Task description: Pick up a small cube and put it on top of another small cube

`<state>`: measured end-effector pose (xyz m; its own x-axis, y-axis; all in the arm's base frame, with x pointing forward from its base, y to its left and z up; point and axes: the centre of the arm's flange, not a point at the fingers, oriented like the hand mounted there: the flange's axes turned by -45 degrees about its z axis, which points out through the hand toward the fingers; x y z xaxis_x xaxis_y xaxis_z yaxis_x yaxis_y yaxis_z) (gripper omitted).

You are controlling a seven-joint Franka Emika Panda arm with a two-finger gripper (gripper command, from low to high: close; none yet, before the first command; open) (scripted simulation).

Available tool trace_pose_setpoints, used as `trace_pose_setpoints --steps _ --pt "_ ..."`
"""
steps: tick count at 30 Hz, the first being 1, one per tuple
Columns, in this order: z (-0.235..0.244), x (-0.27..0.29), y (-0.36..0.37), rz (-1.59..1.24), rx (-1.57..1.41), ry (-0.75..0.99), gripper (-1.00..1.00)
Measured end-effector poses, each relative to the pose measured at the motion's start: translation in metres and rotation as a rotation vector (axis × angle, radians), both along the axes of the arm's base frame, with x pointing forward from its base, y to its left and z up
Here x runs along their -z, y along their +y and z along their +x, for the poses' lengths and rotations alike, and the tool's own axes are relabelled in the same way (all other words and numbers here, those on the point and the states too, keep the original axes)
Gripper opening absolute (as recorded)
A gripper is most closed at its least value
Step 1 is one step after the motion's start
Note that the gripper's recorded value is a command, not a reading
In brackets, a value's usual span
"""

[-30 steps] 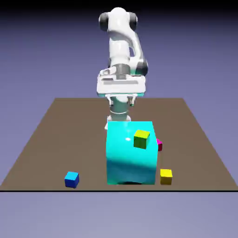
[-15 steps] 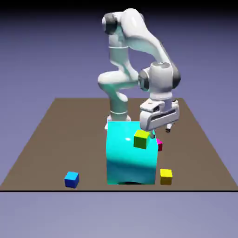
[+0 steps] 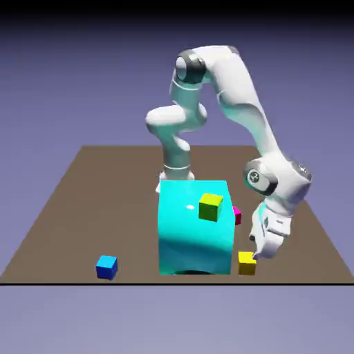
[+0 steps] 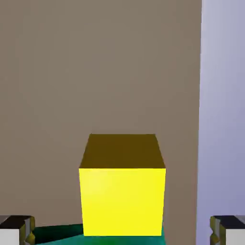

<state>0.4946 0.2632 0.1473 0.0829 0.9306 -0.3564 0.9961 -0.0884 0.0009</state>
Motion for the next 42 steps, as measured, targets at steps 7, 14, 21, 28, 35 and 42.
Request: trace_pose_setpoints --steps 7,14,21,28,35,42 --pt "0.0 -0.027 0.007 0.001 0.0 0.002 -1.0" --pt "-0.09 -0.087 0.045 0.127 -0.134 0.047 -1.0" --pt "-0.191 -0.113 0.051 0.148 -0.293 0.048 -1.0" --pt "-0.27 -0.1 0.014 0.048 -0.412 0.015 -1.0" --pt "-0.281 -0.074 -0.008 -0.015 -0.432 -0.003 -1.0" --pt "-0.277 -0.041 -0.018 -0.013 -0.429 -0.004 -1.0"
